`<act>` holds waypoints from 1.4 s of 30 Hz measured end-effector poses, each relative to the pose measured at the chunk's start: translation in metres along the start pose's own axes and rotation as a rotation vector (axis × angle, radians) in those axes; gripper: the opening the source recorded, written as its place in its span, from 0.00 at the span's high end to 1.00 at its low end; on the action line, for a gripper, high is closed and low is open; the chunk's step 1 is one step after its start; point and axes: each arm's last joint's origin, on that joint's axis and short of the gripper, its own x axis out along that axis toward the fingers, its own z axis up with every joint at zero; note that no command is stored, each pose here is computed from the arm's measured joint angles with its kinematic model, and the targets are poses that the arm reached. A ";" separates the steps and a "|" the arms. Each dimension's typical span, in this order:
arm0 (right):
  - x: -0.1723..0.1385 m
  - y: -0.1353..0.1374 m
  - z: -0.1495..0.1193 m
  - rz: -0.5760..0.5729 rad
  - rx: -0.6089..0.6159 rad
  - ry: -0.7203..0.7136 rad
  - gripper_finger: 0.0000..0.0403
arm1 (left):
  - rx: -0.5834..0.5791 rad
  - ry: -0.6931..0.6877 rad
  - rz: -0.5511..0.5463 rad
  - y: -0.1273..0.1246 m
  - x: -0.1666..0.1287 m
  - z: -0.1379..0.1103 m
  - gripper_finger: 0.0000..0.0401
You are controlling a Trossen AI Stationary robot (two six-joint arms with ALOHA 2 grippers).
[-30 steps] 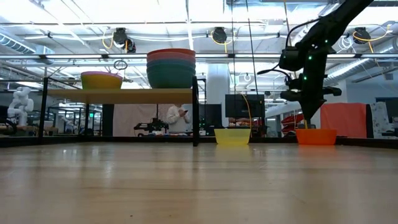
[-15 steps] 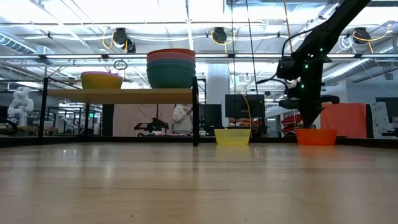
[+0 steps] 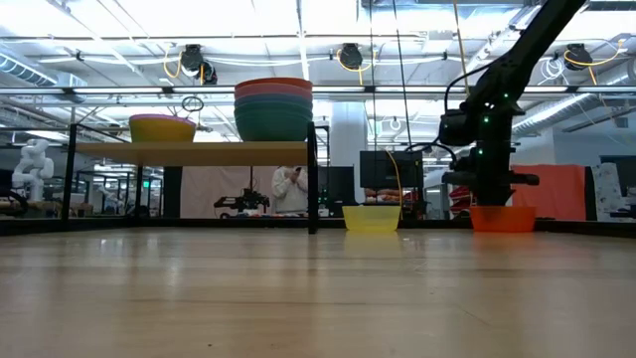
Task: Place and stack bowls onto a shelf
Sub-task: Move the orange bowl to the center
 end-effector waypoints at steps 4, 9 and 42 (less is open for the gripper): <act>0.003 0.005 -0.009 0.072 -0.036 0.042 1.00 | 0.000 0.000 0.000 0.000 0.000 0.000 0.80; 0.008 0.019 -0.025 0.127 -0.132 0.087 1.00 | 0.007 0.000 -0.001 0.000 0.000 0.000 0.80; -0.026 0.193 -0.159 0.632 -0.878 -0.099 1.00 | 0.041 0.005 -0.002 0.000 0.000 0.000 0.80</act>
